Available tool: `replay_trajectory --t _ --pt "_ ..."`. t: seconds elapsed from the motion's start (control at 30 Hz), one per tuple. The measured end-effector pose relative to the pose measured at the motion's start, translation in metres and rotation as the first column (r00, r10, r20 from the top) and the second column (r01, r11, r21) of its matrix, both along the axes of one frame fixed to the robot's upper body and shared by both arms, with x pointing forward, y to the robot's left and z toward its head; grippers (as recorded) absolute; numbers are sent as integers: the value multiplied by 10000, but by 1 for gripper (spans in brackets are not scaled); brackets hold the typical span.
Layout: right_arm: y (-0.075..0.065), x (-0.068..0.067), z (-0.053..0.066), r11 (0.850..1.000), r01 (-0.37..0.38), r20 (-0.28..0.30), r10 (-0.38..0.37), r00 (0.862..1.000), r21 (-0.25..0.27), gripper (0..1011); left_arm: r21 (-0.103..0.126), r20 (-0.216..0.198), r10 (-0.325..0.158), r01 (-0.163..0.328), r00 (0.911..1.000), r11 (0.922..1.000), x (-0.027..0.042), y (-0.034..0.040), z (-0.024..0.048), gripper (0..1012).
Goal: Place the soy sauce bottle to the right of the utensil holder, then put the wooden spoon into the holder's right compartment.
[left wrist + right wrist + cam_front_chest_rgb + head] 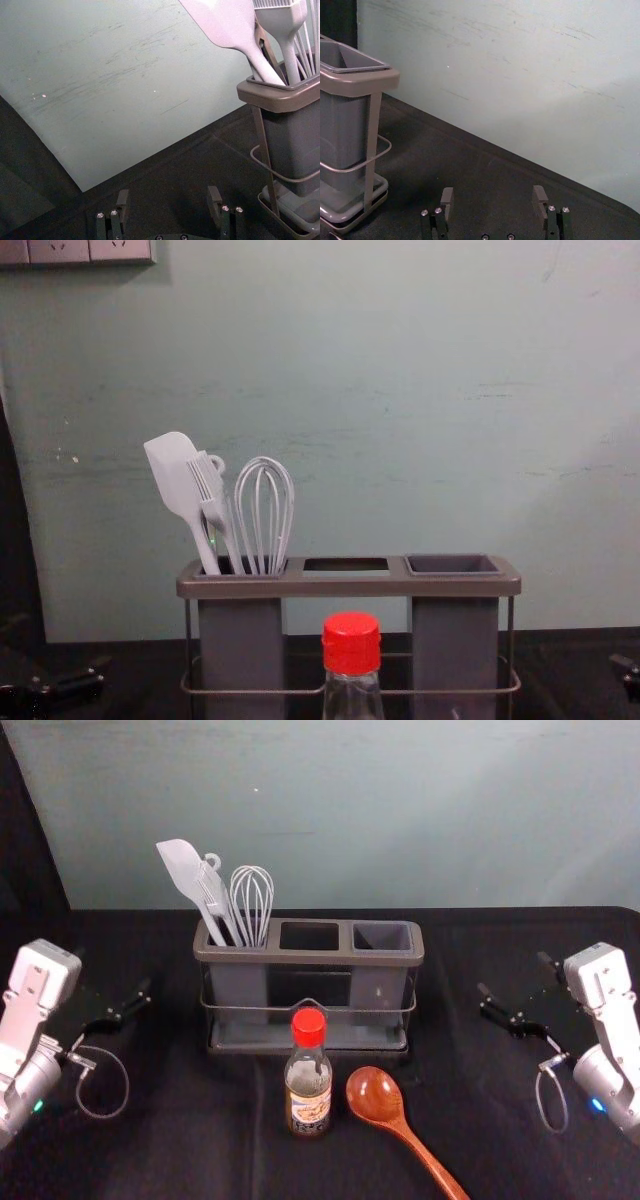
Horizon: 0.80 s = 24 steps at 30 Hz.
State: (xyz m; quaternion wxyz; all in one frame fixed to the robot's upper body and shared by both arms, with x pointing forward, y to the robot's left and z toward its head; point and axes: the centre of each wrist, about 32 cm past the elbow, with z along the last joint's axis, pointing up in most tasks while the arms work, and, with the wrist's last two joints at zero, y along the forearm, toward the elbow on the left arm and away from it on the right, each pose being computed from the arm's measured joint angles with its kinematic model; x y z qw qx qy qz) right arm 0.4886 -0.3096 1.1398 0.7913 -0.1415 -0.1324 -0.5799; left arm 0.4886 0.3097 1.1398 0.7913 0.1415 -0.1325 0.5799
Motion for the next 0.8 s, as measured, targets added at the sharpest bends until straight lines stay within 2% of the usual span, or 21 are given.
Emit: replay_trajectory --t 0.8 --pt "0 0 0 10000 0 0 0 10000 0 1000 0 -1 1 -1 10000 10000 0 0 0 1011"
